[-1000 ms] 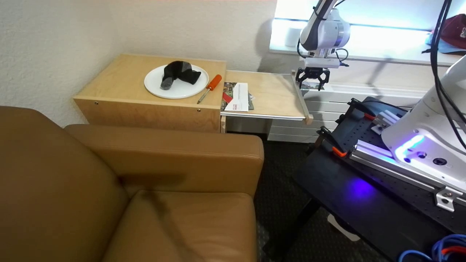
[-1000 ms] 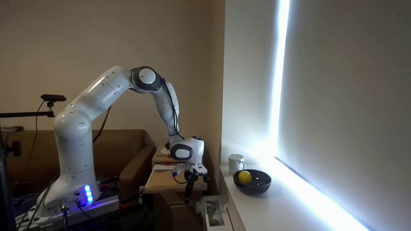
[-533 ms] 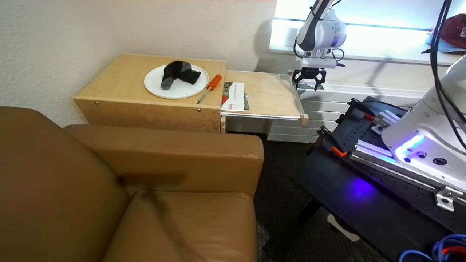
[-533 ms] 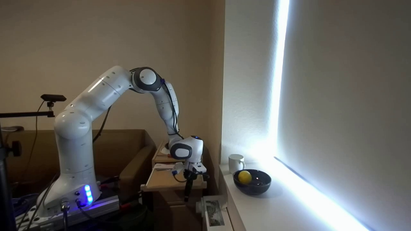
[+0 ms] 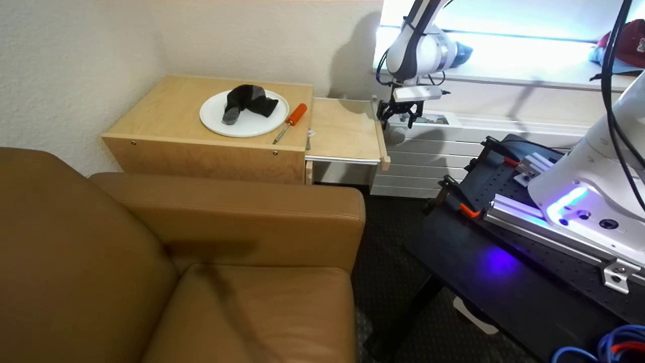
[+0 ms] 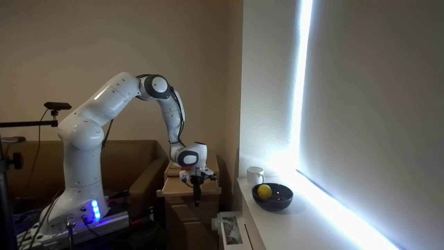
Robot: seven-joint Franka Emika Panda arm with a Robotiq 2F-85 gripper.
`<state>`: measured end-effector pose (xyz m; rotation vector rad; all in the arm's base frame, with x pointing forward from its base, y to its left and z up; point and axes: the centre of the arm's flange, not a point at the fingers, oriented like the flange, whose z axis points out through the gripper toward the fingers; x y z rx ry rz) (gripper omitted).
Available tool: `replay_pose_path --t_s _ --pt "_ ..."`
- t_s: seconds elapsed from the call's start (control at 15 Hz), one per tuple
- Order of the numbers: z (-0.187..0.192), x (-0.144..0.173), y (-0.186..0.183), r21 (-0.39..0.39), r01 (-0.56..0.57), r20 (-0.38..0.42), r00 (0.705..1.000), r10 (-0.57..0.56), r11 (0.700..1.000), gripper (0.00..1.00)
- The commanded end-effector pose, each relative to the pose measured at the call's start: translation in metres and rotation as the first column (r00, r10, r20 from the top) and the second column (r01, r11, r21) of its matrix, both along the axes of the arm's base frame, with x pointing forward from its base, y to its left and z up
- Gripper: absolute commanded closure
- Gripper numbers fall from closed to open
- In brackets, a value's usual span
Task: Push the nightstand shelf
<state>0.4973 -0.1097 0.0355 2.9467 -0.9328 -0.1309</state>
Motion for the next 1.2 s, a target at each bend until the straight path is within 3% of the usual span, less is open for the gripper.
replay_pose_path --t_s 0.0,0.27,0.47,0.6,0.8,1.0,1.13 --pt "0.004 -0.006 0.063 -0.107 -0.169 0.027 0.985 0.173 0.980 0.00" --pt "0.001 -0.002 0.130 -0.238 -0.326 0.059 0.935 0.349 0.915 0.00" --pt "0.009 0.007 0.167 -0.315 -0.365 0.156 0.891 0.427 0.876 0.00" --pt "0.020 0.014 0.181 -0.276 -0.333 0.239 0.885 0.400 0.902 0.00" --pt "0.026 0.022 0.180 -0.194 -0.263 0.281 0.908 0.310 0.945 0.00" --pt "0.030 0.019 0.146 -0.155 -0.188 0.292 0.929 0.227 0.970 0.00" --pt "0.038 0.015 0.117 -0.055 -0.154 0.303 0.939 0.164 0.987 0.00"
